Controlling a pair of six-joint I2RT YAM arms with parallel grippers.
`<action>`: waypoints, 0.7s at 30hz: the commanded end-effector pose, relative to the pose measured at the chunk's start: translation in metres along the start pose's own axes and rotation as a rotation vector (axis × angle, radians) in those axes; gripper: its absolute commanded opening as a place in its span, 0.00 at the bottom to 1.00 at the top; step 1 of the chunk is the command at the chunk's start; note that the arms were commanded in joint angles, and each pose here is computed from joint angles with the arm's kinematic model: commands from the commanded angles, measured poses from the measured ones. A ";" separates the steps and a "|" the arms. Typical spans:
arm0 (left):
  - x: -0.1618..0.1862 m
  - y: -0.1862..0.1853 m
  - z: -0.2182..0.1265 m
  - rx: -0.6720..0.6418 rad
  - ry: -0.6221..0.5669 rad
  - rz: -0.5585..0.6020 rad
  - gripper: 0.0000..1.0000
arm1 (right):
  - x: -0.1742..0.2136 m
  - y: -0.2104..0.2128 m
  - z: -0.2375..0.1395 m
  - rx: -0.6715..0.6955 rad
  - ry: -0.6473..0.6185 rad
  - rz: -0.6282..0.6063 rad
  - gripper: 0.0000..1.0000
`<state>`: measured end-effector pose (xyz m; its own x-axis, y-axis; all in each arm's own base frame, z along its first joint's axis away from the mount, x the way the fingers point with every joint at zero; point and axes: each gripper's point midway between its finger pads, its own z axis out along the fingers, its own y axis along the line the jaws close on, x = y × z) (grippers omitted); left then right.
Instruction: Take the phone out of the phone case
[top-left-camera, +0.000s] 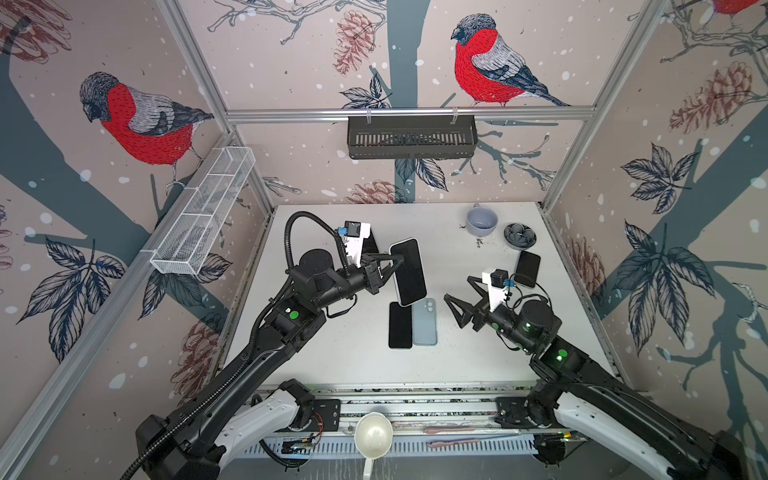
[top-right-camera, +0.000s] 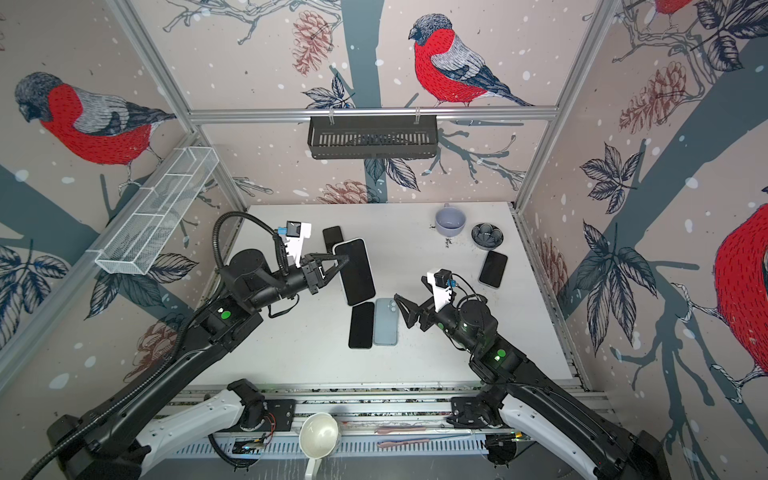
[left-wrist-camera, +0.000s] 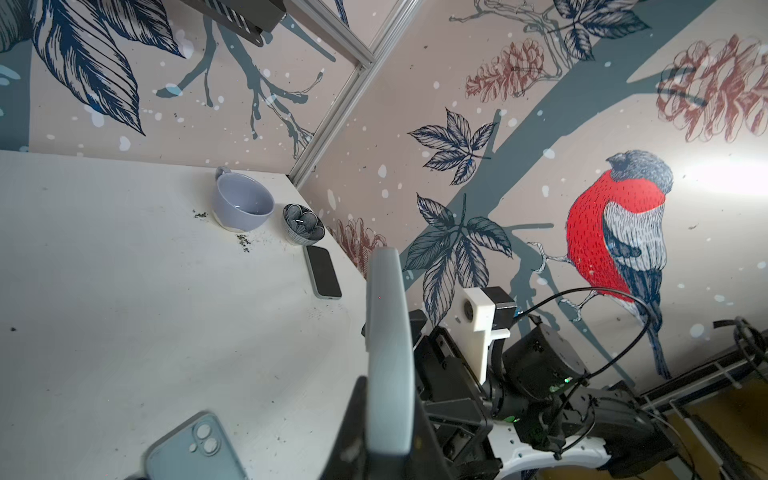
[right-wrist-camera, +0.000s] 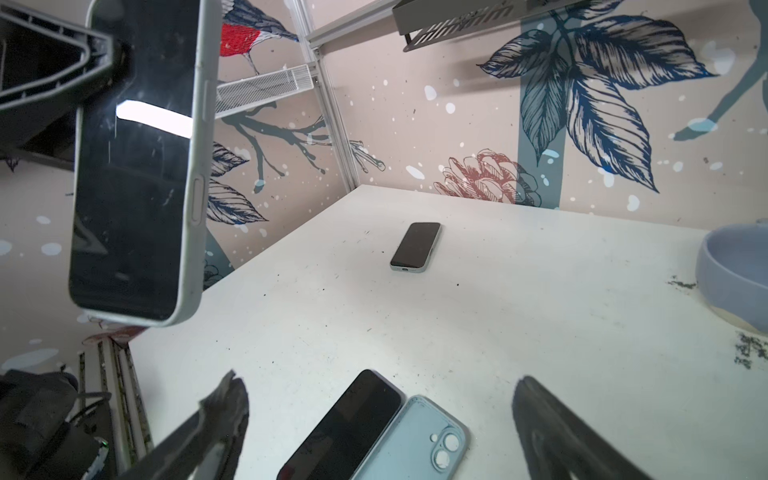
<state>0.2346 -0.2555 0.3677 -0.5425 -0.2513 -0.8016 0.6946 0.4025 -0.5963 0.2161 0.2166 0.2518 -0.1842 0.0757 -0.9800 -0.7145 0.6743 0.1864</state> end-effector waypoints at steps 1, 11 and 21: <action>0.004 -0.006 -0.002 0.030 0.040 0.163 0.00 | -0.009 0.015 -0.001 -0.080 -0.050 -0.127 0.99; 0.028 -0.053 -0.020 0.321 0.079 0.402 0.00 | -0.004 0.041 0.013 -0.275 0.090 -0.411 0.98; 0.033 -0.066 -0.033 0.392 0.048 0.499 0.00 | 0.005 0.065 0.011 -0.518 0.169 -0.528 0.89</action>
<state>0.1624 -0.2616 0.3637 -0.2411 -0.0286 -0.9701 0.9587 0.1486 -0.2427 0.1954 0.2629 0.2611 0.1363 -0.2944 -0.9459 -0.9309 0.2885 -0.2240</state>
